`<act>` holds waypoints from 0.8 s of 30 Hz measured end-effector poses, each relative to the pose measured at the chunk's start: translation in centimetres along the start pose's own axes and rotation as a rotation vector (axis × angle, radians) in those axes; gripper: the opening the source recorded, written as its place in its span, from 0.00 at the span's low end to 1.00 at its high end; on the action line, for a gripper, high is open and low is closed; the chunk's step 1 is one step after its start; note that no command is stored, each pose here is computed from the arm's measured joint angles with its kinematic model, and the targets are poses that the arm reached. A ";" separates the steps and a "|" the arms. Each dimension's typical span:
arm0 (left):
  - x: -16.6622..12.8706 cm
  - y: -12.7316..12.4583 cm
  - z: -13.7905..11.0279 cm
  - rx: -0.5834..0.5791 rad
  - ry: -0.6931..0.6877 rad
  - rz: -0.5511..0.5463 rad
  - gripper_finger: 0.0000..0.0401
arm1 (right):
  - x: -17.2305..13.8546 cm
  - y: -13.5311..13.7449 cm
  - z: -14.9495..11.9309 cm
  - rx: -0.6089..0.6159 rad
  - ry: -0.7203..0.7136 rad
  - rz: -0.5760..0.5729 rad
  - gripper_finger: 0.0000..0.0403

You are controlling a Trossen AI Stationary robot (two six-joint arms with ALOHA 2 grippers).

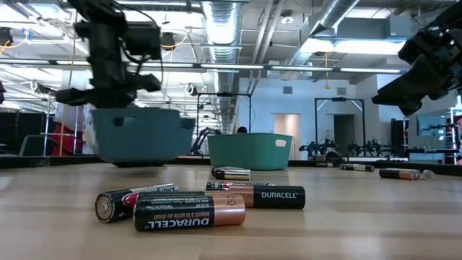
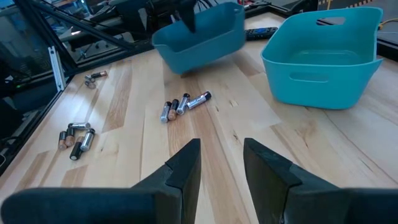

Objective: Sort batteries
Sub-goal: Move the bins to the middle top

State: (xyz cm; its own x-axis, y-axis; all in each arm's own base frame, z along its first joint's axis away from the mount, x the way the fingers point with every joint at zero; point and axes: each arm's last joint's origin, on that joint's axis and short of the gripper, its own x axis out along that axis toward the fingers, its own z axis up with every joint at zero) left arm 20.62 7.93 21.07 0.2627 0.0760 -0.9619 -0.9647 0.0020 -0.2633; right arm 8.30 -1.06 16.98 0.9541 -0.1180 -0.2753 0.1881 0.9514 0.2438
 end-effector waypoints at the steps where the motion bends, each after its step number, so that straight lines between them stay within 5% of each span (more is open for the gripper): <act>1: 0.2 -0.5 0.4 -0.009 -0.004 0.005 0.00 | 0.0 0.0 0.0 0.000 0.000 0.000 0.34; 15: 2.4 -5.9 8.7 -0.112 -0.021 0.041 0.00 | 0.0 0.0 0.0 0.000 0.001 0.000 0.34; 24: 2.5 -7.8 13.0 0.007 -0.056 0.004 0.00 | 0.0 0.0 0.0 0.000 0.002 0.000 0.34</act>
State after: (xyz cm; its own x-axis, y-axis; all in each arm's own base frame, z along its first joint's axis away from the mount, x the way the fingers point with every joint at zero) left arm 28.59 21.05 21.69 0.2575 0.1316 -0.9573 -0.9659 0.0085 -0.2587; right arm 8.30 -1.06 16.96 0.9535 -0.1179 -0.2773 0.1885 0.9514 0.2437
